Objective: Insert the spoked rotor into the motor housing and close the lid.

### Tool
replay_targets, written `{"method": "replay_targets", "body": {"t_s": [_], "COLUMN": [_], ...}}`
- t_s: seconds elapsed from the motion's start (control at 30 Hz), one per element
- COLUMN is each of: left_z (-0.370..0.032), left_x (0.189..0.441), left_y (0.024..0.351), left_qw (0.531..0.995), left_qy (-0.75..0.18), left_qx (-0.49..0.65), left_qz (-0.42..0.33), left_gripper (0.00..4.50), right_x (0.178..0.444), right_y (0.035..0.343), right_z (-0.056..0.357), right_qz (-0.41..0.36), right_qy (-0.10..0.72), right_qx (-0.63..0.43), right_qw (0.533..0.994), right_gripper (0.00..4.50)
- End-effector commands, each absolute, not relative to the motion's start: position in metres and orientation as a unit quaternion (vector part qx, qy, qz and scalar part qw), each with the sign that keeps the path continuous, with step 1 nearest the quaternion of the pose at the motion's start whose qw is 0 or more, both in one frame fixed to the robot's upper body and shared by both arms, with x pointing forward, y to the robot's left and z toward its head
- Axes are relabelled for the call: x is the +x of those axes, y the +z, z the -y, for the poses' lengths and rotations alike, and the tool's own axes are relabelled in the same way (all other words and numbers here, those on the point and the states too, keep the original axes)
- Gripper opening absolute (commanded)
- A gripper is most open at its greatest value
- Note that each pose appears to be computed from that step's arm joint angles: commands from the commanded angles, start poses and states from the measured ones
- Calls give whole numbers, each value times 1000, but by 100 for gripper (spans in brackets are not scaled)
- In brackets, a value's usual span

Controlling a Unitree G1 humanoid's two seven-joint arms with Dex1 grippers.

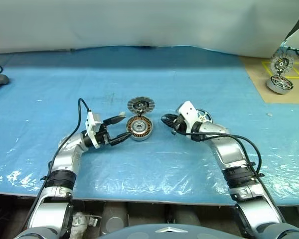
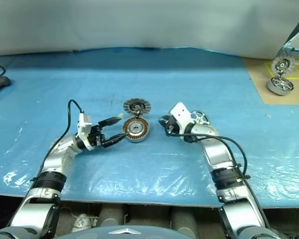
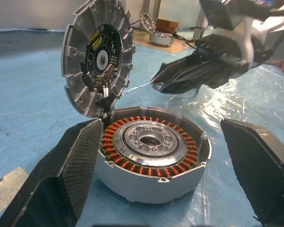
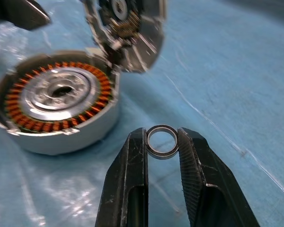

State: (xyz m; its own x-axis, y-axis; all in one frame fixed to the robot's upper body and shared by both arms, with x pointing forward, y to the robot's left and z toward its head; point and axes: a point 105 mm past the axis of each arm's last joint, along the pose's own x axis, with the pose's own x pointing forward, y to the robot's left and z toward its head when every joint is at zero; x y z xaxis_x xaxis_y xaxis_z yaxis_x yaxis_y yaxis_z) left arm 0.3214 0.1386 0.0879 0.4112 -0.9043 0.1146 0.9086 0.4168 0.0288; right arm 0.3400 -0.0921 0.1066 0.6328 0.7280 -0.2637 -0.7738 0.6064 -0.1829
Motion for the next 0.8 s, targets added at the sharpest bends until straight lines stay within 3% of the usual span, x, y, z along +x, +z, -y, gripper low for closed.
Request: {"method": "replay_targets", "body": {"t_s": [0.03,0.3,0.8], "left_z": [-137,-135,-135], "left_x": [321,325,333], "left_y": [98,100,89], "left_qw": [838,842,855], "left_qy": [-541,-534,-515], "left_qx": [-15,-14,2], "left_qz": [75,73,56], "left_gripper": [433,433,433], "right_x": [321,329,336], "right_y": [132,132,114], "right_z": [76,27,14], "right_qz": [-57,-68,-87], "right_qy": [467,523,550], "right_qx": [-109,-124,-159], "right_qw": [876,840,815], "right_gripper": [54,54,54]}}
